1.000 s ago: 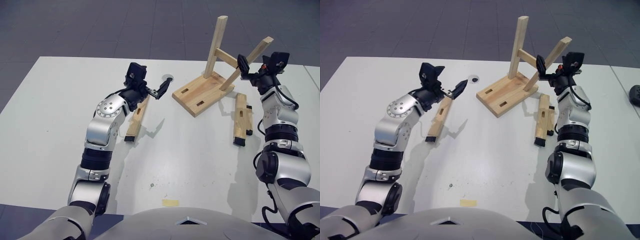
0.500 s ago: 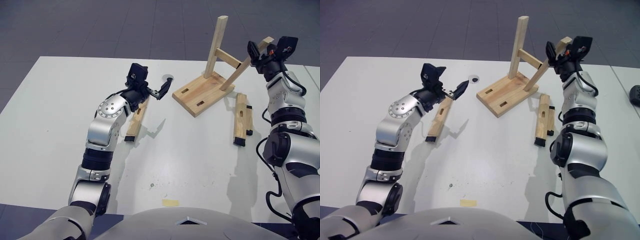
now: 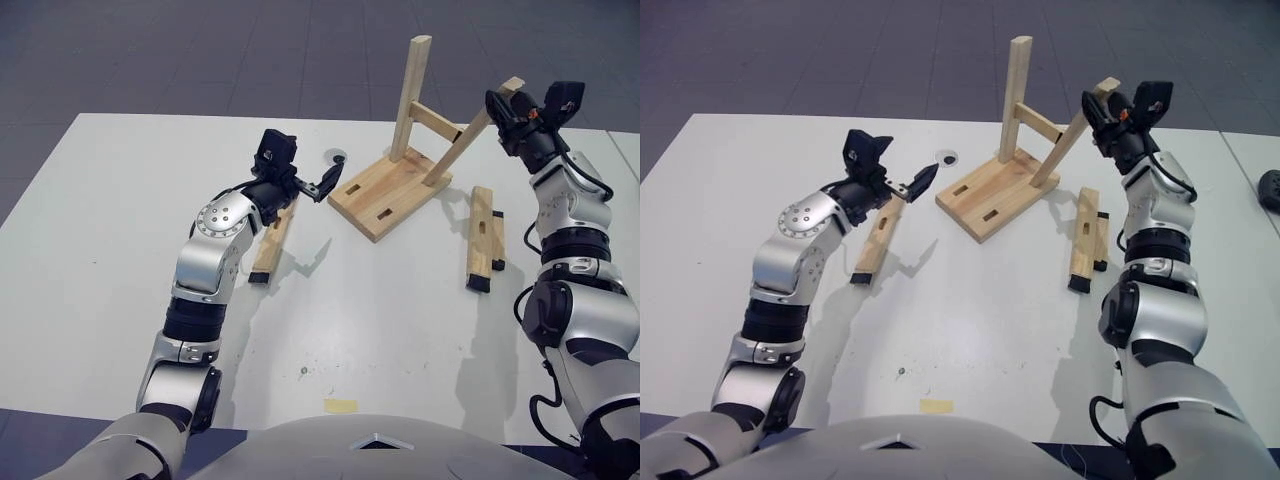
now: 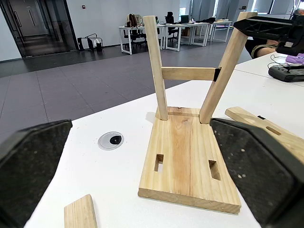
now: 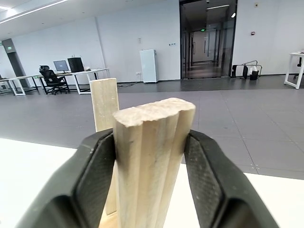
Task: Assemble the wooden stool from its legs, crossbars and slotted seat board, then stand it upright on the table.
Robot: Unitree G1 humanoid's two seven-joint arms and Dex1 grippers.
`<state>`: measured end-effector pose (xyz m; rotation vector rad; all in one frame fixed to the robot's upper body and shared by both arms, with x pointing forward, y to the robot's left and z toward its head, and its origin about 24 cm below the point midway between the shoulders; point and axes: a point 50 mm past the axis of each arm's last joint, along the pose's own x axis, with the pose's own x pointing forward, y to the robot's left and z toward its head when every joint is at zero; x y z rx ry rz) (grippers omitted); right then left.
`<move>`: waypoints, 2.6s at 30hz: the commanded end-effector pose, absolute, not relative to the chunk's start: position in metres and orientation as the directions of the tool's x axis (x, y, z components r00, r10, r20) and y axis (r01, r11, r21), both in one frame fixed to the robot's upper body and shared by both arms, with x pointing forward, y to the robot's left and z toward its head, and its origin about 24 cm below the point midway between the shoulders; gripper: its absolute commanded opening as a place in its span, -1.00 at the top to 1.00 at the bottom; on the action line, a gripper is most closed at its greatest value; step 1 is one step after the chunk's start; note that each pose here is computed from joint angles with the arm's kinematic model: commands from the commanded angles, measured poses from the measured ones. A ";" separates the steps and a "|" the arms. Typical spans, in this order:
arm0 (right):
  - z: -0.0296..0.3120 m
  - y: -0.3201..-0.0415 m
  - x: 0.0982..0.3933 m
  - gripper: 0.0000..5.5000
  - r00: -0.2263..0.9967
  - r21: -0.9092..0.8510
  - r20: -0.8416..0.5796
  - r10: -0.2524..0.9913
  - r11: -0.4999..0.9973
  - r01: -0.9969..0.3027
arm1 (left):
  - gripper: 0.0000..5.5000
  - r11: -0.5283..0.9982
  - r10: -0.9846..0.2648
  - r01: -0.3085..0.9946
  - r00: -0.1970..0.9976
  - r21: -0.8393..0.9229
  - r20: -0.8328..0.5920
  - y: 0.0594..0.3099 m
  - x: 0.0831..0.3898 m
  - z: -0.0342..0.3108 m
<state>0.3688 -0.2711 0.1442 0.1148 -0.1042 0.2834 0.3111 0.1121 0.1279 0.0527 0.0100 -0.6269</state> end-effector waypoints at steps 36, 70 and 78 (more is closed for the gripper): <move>0.170 -0.208 0.357 -0.29 0.716 -0.028 0.116 0.689 0.722 -0.691 | -0.96 0.825 -0.556 0.564 0.823 0.048 -0.117 0.131 0.307 0.109; 0.027 -0.311 0.216 -0.95 0.888 -0.095 -0.418 -0.192 0.981 0.168 | -0.96 0.958 -0.287 0.287 0.948 -0.018 -0.141 0.185 0.267 0.099; 0.022 -0.302 0.218 -0.95 0.875 -0.087 -0.469 -0.118 0.992 0.087 | -0.96 0.956 -0.294 0.294 0.945 -0.022 -0.142 0.181 0.268 0.097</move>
